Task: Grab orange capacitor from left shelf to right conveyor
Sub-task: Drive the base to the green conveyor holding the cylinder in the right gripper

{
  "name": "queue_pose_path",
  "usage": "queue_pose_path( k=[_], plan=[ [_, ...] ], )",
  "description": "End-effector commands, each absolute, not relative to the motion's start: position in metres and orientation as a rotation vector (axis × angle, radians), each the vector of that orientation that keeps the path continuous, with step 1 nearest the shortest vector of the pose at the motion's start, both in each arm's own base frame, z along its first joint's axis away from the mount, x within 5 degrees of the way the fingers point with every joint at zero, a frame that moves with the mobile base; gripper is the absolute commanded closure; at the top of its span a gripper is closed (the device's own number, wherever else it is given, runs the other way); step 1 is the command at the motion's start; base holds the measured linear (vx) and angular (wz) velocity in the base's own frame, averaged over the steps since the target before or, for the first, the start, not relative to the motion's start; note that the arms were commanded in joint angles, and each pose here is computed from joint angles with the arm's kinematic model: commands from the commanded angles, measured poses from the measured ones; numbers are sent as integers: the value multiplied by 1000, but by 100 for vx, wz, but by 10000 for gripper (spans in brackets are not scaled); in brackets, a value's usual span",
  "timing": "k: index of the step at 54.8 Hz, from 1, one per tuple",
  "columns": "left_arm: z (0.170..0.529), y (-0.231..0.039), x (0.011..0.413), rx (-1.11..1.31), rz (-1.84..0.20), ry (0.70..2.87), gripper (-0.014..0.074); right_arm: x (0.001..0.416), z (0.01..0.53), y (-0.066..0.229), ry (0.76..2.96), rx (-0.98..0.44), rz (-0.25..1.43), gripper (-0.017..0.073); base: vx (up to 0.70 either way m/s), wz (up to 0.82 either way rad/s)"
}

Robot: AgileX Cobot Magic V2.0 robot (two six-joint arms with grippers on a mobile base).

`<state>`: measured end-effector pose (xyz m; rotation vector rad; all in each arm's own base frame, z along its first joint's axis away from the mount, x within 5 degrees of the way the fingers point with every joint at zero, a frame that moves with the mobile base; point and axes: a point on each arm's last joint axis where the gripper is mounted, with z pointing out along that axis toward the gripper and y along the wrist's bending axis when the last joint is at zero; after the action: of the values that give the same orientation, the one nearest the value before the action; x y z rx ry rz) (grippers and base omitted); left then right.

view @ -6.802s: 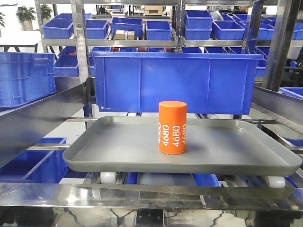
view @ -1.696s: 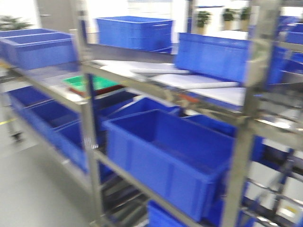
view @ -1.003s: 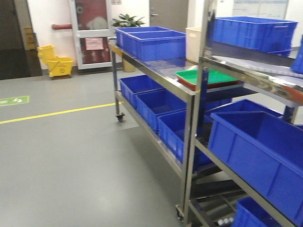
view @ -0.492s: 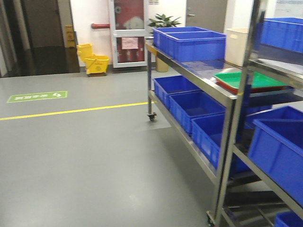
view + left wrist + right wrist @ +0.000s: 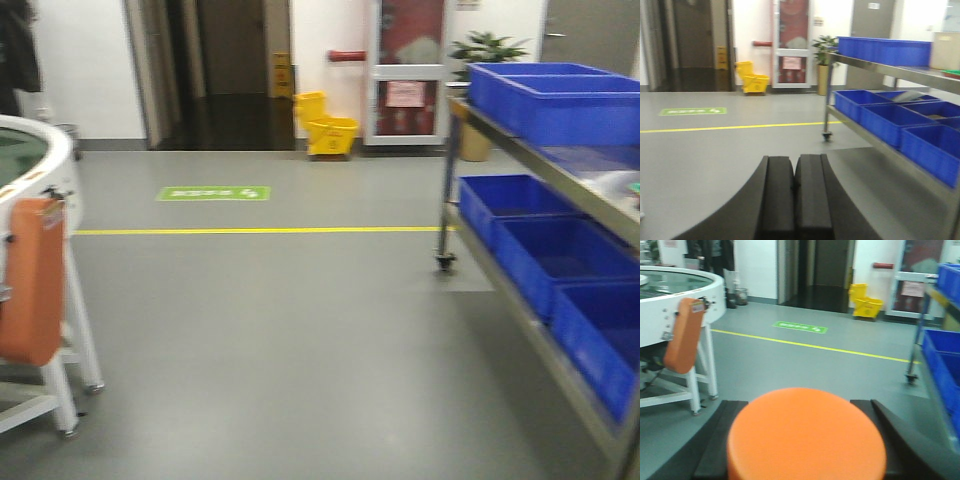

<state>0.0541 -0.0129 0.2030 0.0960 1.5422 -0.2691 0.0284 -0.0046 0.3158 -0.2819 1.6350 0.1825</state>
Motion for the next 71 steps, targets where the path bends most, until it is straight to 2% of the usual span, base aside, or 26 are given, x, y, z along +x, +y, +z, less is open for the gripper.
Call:
queue_pose_path(
  k=[1, 30, 71],
  plan=[
    [221, -12, 52, 84, -291, 1428, 600, 28, 331, -4, 1533, -292, 182, 567, 22, 62],
    [221, -12, 52, 84, -291, 1428, 600, 28, 331, -4, 1534, -291, 183, 567, 29, 58],
    [220, -12, 52, 84, -291, 1430, 600, 29, 331, -3, 1539, -292, 181, 567, 43, 33]
  ],
)
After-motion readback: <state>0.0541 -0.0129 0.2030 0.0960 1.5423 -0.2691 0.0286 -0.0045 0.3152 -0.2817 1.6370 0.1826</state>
